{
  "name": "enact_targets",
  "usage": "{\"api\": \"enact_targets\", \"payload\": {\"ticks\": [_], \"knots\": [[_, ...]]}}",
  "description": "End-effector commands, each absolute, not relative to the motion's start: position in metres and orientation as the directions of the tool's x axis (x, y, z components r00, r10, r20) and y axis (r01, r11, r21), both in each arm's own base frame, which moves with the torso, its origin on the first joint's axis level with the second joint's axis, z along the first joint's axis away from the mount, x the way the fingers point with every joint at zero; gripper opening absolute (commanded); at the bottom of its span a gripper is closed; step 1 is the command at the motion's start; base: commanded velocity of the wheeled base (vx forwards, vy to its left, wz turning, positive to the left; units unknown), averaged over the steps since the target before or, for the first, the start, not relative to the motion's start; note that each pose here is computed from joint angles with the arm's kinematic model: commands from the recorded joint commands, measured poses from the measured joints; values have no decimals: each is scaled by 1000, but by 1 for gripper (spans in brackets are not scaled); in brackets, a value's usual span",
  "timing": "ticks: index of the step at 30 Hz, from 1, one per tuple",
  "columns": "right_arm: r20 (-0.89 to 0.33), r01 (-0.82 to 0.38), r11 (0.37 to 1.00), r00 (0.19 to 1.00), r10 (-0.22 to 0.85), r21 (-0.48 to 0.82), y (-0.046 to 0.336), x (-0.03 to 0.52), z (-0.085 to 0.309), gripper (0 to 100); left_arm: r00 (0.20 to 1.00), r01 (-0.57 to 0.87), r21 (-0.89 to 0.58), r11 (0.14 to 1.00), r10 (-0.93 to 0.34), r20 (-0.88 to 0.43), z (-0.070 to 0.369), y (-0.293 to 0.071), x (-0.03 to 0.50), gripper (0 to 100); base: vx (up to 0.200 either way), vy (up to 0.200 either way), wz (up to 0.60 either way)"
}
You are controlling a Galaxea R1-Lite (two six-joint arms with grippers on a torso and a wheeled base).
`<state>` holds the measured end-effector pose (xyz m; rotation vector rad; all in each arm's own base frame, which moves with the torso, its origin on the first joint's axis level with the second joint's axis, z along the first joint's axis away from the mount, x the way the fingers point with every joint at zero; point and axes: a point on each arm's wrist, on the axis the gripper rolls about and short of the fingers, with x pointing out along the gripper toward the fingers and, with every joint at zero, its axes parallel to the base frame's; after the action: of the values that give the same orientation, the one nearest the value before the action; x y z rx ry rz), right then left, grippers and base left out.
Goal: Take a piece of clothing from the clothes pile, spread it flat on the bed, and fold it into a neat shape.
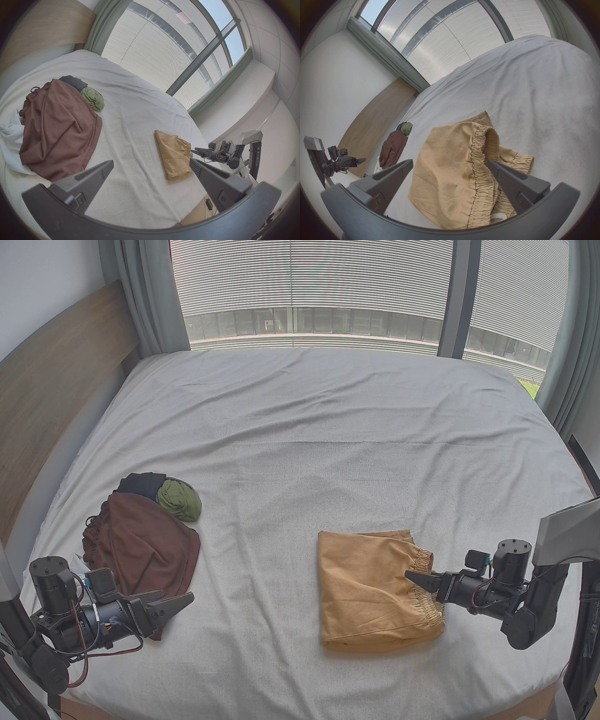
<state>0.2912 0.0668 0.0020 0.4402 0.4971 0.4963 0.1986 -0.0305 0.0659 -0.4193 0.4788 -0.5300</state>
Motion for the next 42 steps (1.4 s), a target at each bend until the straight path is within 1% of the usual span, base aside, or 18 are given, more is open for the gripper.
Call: {"api": "enact_targets", "payload": {"ticks": [1,9,22,23,33,42], "knots": [[-368,-326,797,755,543,508,69,296,-13,100,754,366,-498,786,-564,-336,64,-30,195,100,0,0,0],[-352,-321,802,772,530,503,66,305,-14,100,749,369,-500,784,-569,-339,63,-31,195,100,0,0,0],[-348,-316,803,777,524,504,66,319,-29,100,745,367,-502,783,-571,-345,62,-32,195,100,0,0,0],[-349,-313,805,778,522,504,66,320,-30,0,745,366,-503,783,-571,-346,61,-32,195,100,0,0,0],[-345,-298,811,791,505,503,59,323,-29,0,741,362,-507,782,-572,-354,60,-32,195,100,0,0,0],[-324,-277,822,819,473,498,46,321,-16,0,736,359,-509,783,-572,-361,58,-33,196,100,0,0,0]]}}
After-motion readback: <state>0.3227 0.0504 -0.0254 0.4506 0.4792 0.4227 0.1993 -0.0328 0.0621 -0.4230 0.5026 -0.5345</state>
